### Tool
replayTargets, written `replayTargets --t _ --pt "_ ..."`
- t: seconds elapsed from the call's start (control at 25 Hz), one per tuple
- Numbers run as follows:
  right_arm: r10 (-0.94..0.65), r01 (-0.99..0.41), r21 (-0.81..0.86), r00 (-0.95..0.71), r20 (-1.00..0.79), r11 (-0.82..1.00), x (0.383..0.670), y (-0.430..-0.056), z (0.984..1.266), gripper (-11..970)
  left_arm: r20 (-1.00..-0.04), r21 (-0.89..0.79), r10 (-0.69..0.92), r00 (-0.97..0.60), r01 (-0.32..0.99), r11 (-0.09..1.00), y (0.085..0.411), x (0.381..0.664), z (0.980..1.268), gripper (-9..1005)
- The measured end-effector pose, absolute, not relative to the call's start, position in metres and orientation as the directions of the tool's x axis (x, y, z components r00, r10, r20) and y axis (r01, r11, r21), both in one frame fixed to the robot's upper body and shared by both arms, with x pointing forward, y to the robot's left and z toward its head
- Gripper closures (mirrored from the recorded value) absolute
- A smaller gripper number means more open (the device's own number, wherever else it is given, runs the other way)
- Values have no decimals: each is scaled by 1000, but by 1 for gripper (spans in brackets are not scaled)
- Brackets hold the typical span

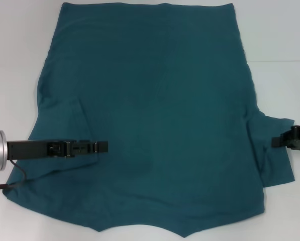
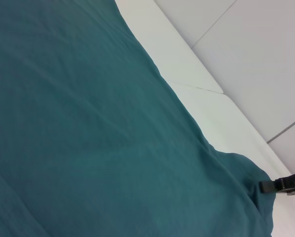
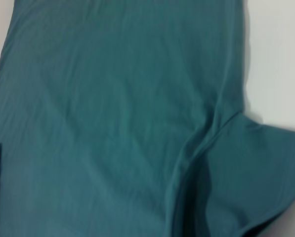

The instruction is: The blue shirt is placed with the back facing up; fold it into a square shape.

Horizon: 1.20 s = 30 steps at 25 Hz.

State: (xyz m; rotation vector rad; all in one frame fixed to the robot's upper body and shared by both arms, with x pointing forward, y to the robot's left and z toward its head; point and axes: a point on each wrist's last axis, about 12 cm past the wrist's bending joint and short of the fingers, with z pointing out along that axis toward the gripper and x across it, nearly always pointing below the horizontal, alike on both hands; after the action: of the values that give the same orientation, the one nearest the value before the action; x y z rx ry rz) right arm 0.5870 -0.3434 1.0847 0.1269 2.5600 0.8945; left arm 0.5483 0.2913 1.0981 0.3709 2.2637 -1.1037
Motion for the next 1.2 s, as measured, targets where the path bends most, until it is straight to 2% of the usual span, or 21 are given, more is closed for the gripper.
replayTargets --t 0.48,1.2 --pt "216 -58 568 -890 -402 821 586 -368 1095 923 -610 -632 -28 -792 465 619 296 545 1097 203" --pt "237 -5 521 -887 -396 853 589 -382 1105 914 -599 -641 -45 -800 444 626 301 542 1096 203"
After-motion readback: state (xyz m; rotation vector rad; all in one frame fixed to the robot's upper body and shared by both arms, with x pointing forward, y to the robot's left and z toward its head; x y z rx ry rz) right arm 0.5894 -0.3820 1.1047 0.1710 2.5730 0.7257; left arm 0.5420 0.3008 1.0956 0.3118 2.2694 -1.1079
